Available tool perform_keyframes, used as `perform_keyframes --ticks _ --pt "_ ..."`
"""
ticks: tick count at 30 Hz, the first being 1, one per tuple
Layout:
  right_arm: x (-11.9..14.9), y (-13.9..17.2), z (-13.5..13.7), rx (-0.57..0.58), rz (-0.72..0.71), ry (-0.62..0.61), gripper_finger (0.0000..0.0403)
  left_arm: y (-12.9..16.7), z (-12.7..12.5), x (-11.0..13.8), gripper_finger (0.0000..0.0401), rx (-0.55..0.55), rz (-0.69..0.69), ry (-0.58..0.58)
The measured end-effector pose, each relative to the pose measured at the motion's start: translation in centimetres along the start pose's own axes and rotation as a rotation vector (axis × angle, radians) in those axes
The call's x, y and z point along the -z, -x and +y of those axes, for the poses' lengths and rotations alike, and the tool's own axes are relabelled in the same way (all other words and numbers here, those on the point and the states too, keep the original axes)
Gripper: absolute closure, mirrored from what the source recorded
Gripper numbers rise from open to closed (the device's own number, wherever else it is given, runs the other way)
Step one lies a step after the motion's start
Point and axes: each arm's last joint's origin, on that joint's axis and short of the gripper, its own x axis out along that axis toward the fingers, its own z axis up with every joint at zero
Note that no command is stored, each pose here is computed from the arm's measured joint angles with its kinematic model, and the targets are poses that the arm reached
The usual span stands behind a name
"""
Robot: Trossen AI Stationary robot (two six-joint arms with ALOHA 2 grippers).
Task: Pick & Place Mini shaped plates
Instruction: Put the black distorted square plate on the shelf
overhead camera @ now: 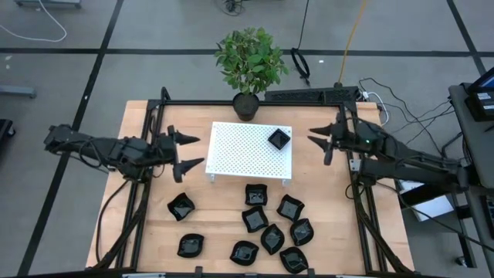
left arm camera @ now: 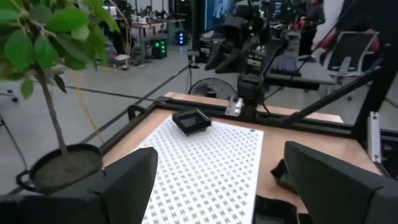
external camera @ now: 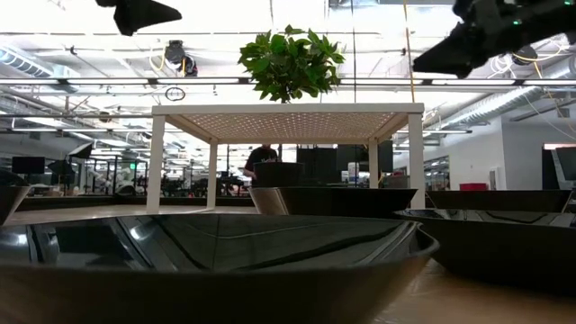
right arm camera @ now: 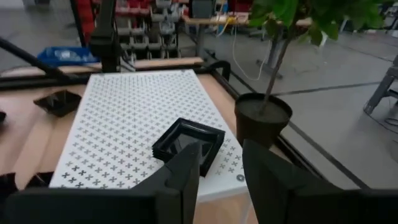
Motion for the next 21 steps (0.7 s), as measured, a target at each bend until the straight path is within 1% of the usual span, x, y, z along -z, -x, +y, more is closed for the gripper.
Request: perform_keyframes --ticks 5,8,13,16,21 --pt "1.1 1.6 0.0 0.001 -0.071 -0.025 0.0297 0.9 -0.1 0.7 0.0048 0.031 -0.037 0.029" --pt "2.0 2.2 0.0 0.001 -0.116 -0.032 0.03 1.2 -0.2 0.7 0.0048 -0.003 -0.05 0.027" --pt "3.7 2.6 0.1 0.002 -0.144 -0.054 0.0306 1.5 -0.1 0.5 0.0048 -0.064 -0.074 0.014" --pt "4.4 2.6 0.1 -0.001 -0.149 -0.076 0.0308 1.5 0.0 0.5 0.0048 -0.07 -0.075 0.01" --pt "5.5 2.3 0.1 0.001 -0.162 -0.078 0.0308 1.5 -0.1 0.5 0.0048 -0.067 -0.076 0.004"
